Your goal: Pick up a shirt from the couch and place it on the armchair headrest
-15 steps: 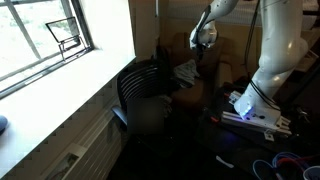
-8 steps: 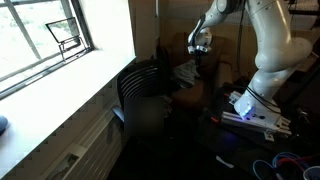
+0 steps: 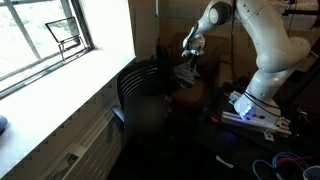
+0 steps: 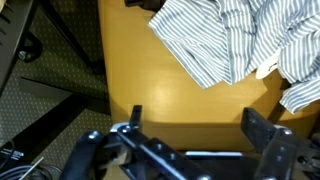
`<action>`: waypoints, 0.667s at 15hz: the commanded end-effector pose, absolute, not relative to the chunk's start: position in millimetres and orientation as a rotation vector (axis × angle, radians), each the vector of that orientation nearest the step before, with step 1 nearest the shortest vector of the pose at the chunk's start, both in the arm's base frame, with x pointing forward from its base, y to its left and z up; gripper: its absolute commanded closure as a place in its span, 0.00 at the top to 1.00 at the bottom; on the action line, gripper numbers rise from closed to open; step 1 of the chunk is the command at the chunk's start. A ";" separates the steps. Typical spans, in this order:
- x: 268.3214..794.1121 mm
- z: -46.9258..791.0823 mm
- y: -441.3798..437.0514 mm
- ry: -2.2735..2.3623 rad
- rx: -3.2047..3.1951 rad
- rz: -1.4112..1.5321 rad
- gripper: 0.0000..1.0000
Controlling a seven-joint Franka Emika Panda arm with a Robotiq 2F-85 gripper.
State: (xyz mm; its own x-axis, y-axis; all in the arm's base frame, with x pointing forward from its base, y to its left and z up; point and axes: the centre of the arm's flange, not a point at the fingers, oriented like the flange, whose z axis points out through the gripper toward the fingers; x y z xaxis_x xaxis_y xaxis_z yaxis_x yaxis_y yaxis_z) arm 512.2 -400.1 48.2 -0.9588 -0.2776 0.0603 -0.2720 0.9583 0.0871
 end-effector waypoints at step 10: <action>529.3 -28.2 -397.5 -2.940 0.174 -0.148 1.00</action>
